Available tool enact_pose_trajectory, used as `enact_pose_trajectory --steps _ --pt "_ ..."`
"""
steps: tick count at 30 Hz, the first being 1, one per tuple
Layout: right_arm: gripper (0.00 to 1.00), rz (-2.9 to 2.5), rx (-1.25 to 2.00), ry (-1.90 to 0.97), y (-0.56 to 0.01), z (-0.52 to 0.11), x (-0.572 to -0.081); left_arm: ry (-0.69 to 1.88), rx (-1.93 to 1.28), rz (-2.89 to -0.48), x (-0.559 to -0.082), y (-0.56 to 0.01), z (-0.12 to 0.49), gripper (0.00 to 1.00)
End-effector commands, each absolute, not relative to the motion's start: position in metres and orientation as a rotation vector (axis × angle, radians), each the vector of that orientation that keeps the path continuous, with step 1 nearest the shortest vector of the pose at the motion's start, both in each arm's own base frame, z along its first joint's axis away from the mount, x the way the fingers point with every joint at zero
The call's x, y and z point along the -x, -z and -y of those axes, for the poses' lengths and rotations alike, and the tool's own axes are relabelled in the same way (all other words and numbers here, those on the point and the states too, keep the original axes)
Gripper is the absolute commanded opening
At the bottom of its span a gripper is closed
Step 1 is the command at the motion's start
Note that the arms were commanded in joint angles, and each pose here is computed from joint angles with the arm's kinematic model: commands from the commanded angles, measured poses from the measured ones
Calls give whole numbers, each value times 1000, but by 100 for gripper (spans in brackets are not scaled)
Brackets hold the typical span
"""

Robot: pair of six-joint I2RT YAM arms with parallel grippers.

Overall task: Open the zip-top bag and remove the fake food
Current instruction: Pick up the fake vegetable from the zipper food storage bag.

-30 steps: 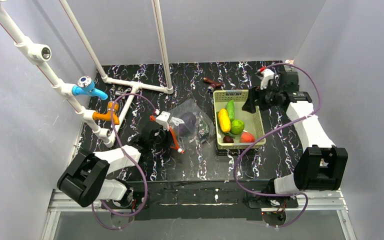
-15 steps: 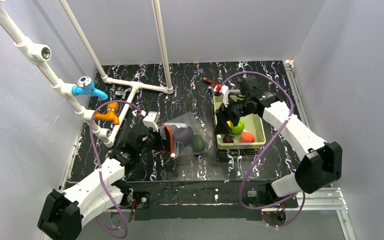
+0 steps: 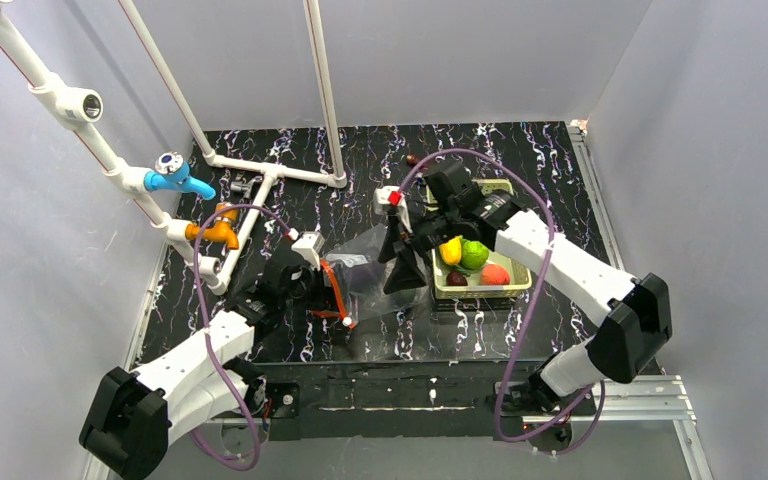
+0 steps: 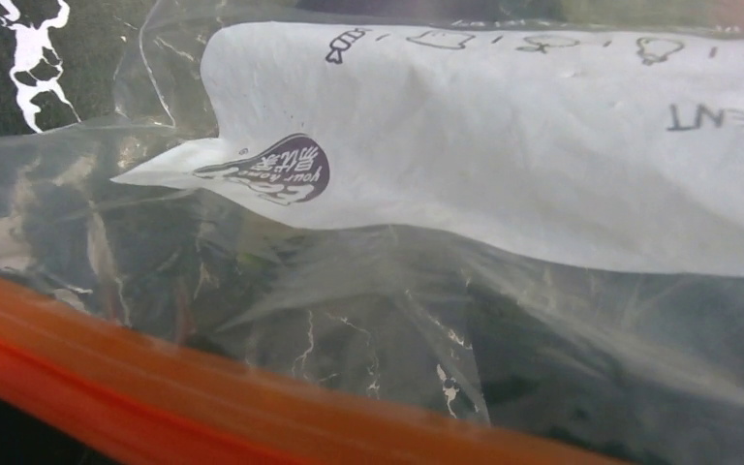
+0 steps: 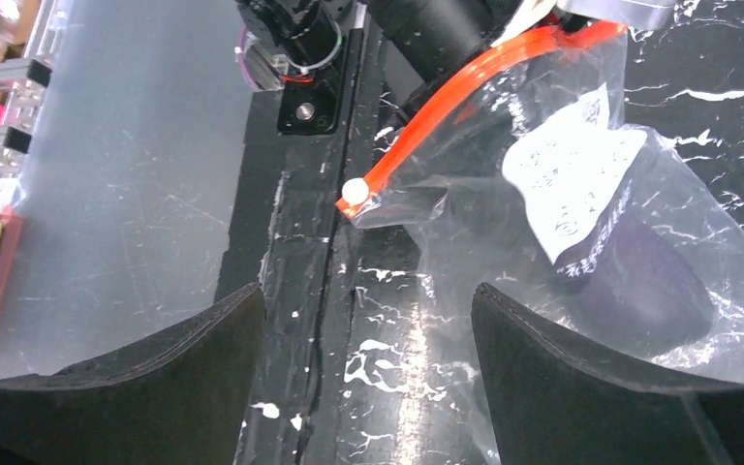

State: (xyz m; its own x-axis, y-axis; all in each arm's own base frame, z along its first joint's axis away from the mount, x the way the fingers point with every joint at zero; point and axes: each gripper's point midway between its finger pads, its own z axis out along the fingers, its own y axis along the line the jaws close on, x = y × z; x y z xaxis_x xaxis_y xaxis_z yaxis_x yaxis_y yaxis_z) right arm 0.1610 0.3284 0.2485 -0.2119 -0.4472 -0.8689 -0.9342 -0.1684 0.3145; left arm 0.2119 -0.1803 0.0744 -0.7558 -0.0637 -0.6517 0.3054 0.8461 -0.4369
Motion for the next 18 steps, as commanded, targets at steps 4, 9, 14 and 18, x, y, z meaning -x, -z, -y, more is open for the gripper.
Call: enact_pose_trajectory --steps 4,9,14,18 --pt "84 -1462 1678 -949 -211 -367 -238 783 -237 -2290 -208 -82 190 65" --pt "84 -1477 1707 -878 -191 -381 -238 838 -252 -2259 -206 -91 197 62" --pt "84 -1487 1712 -871 -183 -384 -241 858 -250 -2268 -207 -93 201 63" --pt "84 -1529 1708 -832 -177 -380 -248 821 -232 -2302 -207 -92 196 73"
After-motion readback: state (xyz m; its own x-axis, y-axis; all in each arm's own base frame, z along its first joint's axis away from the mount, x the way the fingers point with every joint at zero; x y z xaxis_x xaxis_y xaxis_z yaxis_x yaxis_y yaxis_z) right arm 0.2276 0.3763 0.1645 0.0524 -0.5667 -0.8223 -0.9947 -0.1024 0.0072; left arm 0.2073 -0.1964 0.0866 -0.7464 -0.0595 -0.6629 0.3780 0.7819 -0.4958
